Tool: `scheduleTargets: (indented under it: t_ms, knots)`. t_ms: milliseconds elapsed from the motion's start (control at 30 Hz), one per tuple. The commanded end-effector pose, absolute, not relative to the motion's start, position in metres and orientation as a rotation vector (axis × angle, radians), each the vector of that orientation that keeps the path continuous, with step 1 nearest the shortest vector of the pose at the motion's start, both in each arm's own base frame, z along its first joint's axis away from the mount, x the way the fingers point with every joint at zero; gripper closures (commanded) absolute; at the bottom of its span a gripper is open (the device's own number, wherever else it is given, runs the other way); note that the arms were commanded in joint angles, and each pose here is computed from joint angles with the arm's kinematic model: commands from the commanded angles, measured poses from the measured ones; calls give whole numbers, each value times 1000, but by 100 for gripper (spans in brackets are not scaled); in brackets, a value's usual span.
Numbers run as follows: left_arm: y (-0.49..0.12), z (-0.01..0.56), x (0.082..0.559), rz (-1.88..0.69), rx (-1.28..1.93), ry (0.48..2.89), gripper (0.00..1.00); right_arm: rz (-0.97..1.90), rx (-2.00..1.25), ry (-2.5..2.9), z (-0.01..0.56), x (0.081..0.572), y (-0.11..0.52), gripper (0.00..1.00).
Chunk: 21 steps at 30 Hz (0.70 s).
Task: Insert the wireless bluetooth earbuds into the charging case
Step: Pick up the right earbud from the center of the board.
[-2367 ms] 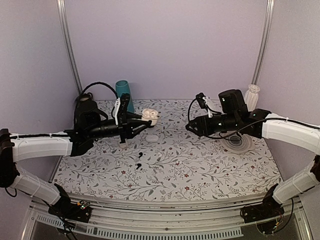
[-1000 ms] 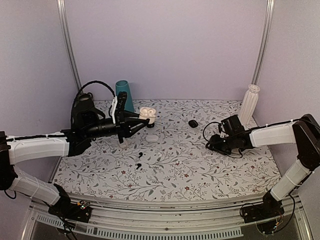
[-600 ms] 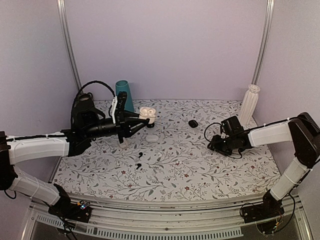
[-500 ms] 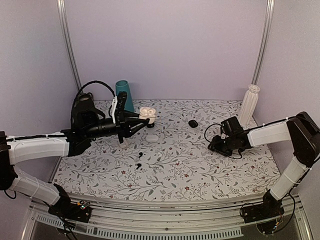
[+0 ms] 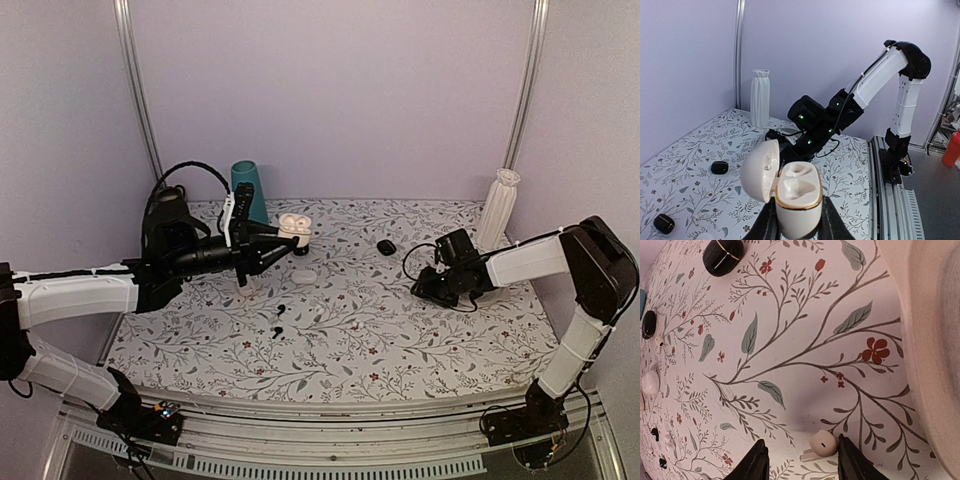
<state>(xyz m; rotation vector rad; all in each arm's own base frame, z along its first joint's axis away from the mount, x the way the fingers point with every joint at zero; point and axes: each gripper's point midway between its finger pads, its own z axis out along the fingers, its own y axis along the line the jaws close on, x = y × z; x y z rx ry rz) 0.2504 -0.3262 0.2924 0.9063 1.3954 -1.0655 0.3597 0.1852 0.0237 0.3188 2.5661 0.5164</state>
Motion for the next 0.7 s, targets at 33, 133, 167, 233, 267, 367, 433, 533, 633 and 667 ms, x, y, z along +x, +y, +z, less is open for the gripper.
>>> scheduleTargets:
  t_ms: [33,133,167,233,267,367,433,533,633,667]
  knots:
    - [-321,306,251,-1056,889,1360,100,547,242,2554,30,373,201,53]
    - [-321,306,251,-1057,888,1361,100,531,198,2577,29,372,209,55]
    - [-321,306,250,-1058,888,1362,100,522,191,2576,29,372,210,55]
    - [-320,305,250,-1058,886,1363,100,501,186,2577,28,370,207,55]
    - [-320,305,250,-1057,886,1362,100,489,189,2583,26,368,205,55]
    - [-320,305,250,-1058,888,1361,100,438,181,2586,25,369,199,55]
    - [-321,305,250,-1059,888,1362,100,407,165,2592,25,369,196,55]
    - [-320,305,250,-1059,888,1361,100,355,138,2597,25,369,191,55]
    - [-320,305,250,-1060,885,1363,100,315,93,2620,23,368,190,55]
    - [-320,304,250,-1061,885,1363,100,304,68,2624,23,369,190,56]
